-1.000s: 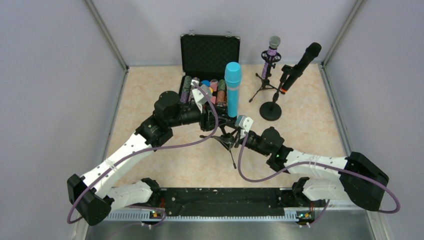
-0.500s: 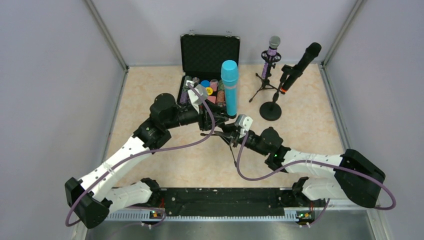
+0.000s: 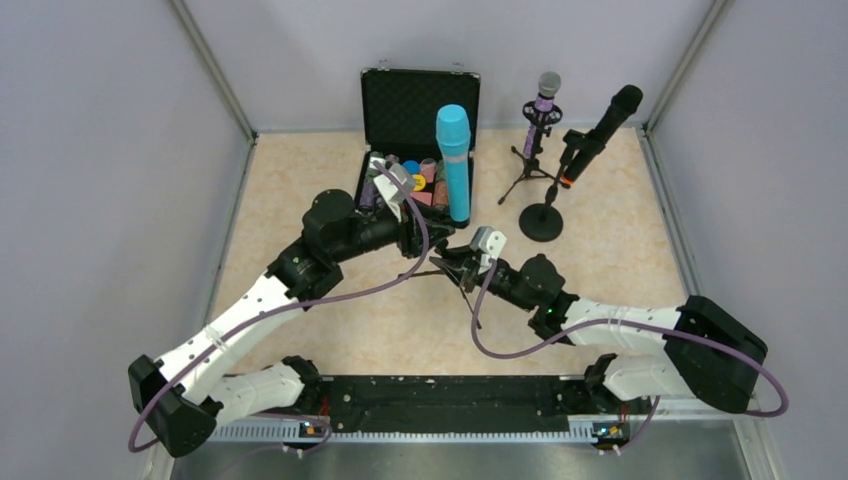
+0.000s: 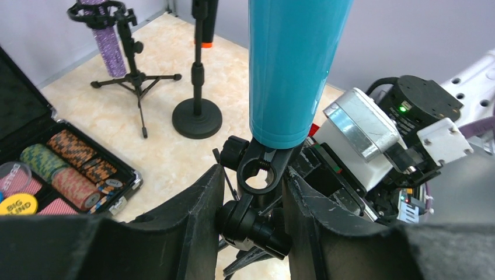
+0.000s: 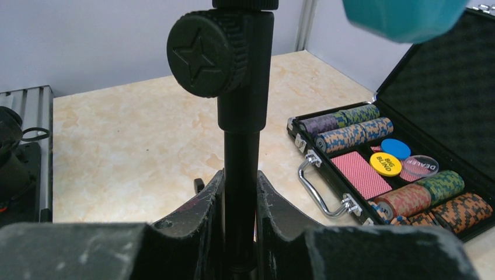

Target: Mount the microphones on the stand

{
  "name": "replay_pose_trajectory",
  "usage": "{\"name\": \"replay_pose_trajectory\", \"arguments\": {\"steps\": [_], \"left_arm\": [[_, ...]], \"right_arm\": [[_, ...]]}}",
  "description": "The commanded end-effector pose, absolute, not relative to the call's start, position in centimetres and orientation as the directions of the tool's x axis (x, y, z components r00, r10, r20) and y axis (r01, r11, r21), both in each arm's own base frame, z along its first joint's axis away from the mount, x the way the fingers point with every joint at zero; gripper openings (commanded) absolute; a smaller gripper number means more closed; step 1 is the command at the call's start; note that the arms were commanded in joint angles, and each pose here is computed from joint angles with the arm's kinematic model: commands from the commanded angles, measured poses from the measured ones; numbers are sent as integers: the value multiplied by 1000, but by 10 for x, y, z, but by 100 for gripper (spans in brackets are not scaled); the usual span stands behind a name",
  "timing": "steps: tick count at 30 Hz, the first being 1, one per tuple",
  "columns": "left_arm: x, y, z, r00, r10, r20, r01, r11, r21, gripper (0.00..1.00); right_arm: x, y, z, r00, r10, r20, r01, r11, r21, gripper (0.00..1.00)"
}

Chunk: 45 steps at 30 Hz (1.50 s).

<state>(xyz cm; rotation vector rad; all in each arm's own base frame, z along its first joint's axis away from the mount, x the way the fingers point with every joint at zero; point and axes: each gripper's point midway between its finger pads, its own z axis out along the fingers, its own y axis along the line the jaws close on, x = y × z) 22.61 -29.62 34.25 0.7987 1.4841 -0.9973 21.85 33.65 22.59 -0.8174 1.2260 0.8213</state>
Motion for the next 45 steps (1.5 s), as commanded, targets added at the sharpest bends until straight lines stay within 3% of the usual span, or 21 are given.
{"name": "replay_pose_trajectory", "arguments": {"steps": [1,15,26,38,45], "left_arm": [[252,-264,446,88,-262,-961,803,589,-87,0],[294,-249,447,-46,-333,-942,623,728,-287,0],[314,-243,436,-136,-331,-934,472,807,-355,0],[304,-260,430,-130,-296,-946,568,760,-316,0],[268,-271,452,87,-265,-960,764,636,-107,0]], "right_arm": [[214,338,204,95,47,-994,-887,458,-64,0],[224,331,201,94,1,-996,-853,515,-80,0],[232,326,194,125,-99,-987,-800,579,-160,0],[230,330,194,109,-74,-991,-813,567,-131,0],[218,327,179,88,-64,-994,-839,534,-109,0]]}}
